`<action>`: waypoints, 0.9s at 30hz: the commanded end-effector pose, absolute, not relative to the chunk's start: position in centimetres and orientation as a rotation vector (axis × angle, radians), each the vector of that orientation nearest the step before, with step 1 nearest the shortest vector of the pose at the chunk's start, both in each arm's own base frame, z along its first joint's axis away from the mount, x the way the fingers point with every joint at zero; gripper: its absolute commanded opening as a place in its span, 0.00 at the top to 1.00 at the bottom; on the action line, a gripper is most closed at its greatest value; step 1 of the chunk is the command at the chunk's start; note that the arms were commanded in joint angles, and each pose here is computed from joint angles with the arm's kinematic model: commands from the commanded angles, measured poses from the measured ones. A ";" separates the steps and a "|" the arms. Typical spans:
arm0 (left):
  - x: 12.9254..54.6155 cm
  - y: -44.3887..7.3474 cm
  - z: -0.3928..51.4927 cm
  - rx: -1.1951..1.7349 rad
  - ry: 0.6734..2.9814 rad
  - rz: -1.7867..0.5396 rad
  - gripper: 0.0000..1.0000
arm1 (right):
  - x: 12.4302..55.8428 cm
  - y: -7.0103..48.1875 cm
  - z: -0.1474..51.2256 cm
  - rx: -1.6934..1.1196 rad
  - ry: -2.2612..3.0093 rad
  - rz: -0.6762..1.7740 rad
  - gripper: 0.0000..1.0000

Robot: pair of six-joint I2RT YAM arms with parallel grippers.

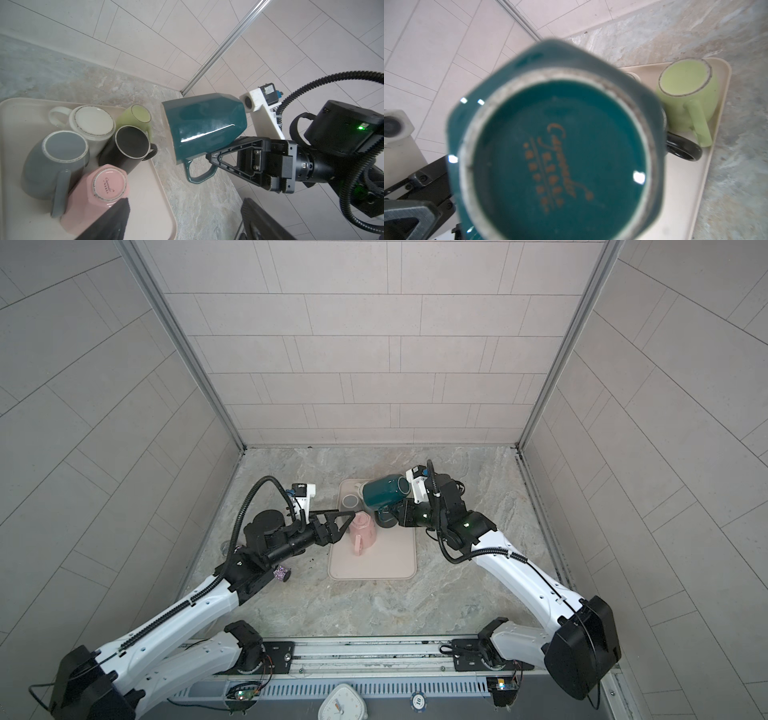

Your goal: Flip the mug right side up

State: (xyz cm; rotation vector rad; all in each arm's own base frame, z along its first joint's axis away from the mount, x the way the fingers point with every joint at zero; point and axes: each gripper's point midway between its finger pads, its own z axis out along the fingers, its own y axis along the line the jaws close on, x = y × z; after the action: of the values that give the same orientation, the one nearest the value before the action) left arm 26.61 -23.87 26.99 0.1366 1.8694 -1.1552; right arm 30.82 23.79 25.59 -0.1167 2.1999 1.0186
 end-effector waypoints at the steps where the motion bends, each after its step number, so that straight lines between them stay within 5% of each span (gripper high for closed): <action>1: 26.2 -25.2 30.0 0.191 1.772 -1.261 0.13 | 31.0 24.5 32.1 -0.153 1.967 1.153 1.00; 27: 27.8 -29.2 31.7 0.339 1.784 -1.363 0.21 | 31.0 24.3 36.8 -0.153 1.721 1.395 1.00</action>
State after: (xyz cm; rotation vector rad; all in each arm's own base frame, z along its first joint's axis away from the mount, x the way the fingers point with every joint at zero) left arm 27.78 -28.60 29.80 0.2968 1.8398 -1.3430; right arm 31.50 24.39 31.54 -0.0880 1.9240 1.3269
